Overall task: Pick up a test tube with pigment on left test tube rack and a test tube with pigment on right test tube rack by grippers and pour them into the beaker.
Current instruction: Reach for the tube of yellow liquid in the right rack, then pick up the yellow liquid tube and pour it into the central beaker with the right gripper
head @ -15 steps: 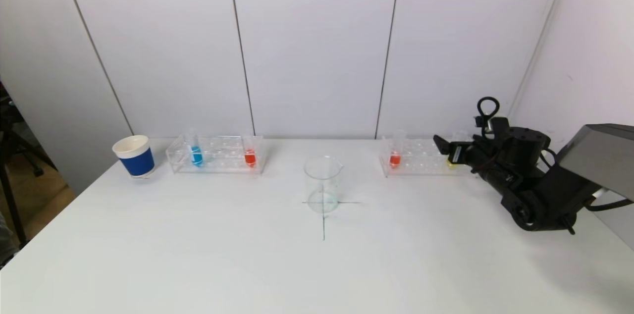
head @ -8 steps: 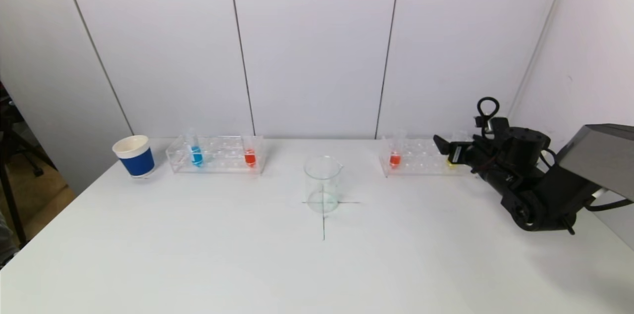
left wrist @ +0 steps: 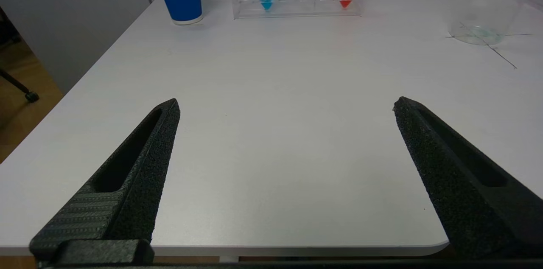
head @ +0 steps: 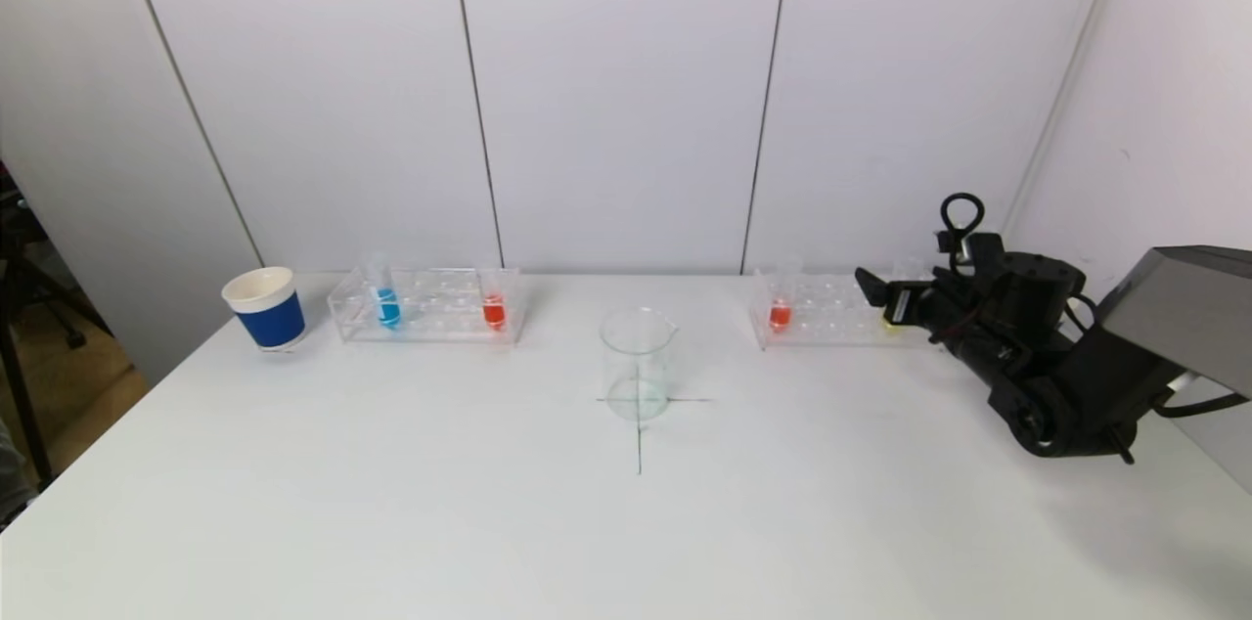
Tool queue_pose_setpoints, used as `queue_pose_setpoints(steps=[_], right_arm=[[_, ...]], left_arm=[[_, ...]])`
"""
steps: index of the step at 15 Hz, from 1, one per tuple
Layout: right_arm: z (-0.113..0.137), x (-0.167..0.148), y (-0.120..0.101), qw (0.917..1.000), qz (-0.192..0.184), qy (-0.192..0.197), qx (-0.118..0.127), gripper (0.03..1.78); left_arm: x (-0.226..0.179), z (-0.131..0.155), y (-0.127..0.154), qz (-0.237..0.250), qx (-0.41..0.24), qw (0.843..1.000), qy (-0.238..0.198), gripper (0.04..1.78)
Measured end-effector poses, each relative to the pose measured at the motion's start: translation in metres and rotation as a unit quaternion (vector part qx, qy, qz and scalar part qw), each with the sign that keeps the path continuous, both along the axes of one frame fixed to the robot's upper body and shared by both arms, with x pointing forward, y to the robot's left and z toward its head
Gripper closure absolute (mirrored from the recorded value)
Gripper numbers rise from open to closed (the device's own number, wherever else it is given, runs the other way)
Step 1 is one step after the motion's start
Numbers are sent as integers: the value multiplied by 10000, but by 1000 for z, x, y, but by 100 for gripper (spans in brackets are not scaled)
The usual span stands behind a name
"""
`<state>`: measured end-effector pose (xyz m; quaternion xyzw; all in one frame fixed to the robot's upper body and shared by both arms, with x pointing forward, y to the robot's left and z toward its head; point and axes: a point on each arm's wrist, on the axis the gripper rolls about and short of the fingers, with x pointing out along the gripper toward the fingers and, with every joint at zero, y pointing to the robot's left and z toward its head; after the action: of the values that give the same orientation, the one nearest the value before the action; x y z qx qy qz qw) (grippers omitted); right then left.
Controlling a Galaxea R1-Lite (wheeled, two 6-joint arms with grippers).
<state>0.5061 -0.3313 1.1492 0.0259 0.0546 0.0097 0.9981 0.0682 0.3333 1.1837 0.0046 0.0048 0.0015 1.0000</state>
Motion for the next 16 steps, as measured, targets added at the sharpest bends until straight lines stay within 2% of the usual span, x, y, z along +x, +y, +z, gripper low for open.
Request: queue_pose_setpoints(steps=[3, 5, 8, 12, 14, 16], right_arm=[[-1, 0, 0, 10000, -6, -23, 0, 6], [-1, 0, 0, 10000, -9, -16, -8, 17], [-1, 1, -1, 10000, -14, -12, -8, 55], [-1, 1, -1, 10000, -21, -18, -10, 126], [-1, 1, -1, 10000, -21, -18, -10, 133], [-1, 1, -1, 10000, -21, -20, -10, 133]], left_arm=[[0, 0, 0, 0, 0, 10000, -2, 6], [0, 0, 0, -2, 0, 10000, 0, 6], [0, 0, 0, -4, 0, 10000, -2, 6], [0, 0, 0, 0, 0, 10000, -2, 6], [0, 0, 0, 0, 0, 10000, -4, 6], [0, 0, 0, -2, -1, 10000, -2, 6]])
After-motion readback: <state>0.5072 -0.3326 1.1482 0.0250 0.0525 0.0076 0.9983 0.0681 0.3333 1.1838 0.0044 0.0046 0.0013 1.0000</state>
